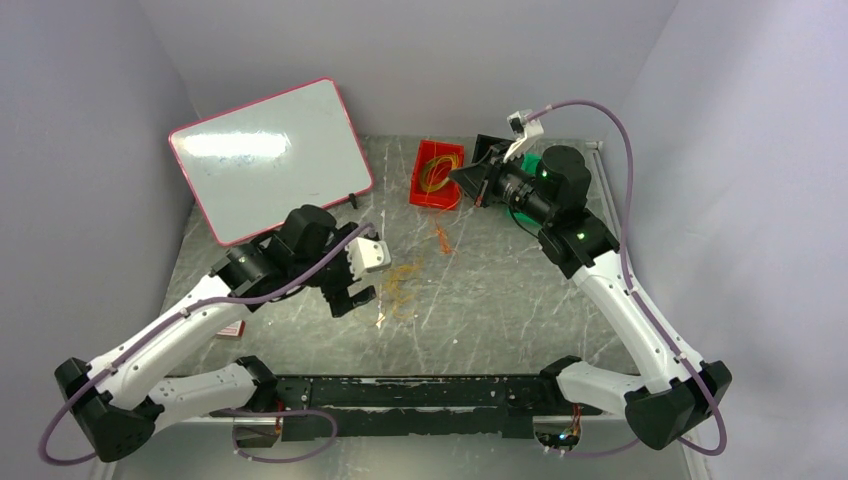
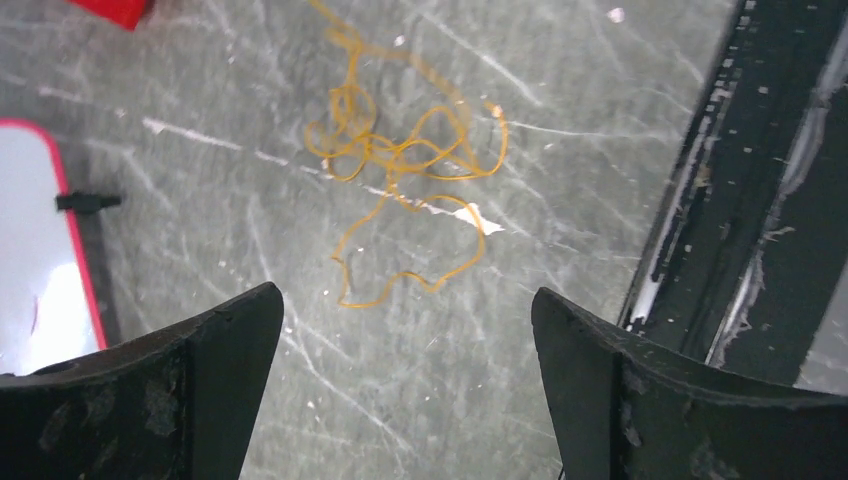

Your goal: Untangle the cables

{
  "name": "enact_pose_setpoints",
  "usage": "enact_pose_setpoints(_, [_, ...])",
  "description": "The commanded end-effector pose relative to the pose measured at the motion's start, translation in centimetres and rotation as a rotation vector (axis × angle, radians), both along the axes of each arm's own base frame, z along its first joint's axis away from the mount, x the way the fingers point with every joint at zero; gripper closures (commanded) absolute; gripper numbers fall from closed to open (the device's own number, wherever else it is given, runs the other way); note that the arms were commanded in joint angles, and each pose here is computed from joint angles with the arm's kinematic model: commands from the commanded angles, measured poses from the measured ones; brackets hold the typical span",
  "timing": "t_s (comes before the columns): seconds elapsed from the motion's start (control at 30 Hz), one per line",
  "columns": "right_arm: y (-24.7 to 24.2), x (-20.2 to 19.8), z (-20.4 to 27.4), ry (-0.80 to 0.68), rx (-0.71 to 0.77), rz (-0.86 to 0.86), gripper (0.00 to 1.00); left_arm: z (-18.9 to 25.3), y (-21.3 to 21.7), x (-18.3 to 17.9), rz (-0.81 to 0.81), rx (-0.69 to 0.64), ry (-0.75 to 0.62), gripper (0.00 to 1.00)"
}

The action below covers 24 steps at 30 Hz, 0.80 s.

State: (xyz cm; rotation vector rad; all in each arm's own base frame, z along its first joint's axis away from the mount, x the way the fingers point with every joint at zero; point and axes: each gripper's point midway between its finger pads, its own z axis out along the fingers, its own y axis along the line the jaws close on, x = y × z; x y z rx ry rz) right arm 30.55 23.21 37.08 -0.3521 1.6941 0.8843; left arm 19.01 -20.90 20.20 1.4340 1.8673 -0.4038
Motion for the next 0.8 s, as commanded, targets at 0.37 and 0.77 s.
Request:
enact_pose_setpoints(0.37, [1.4, -2.3, 2.3, -0.027, 0.089, 0.122, 1.0, 8.5, -4.6, 4.0, 0.086, -0.642, -0.408, 0.0])
enact_pose_setpoints(0.77, [2.3, -5.8, 6.5, -0.103, 0.138, 0.294, 1.0, 4.8, -9.0, 6.5, -0.046, -0.69, -0.529, 0.06])
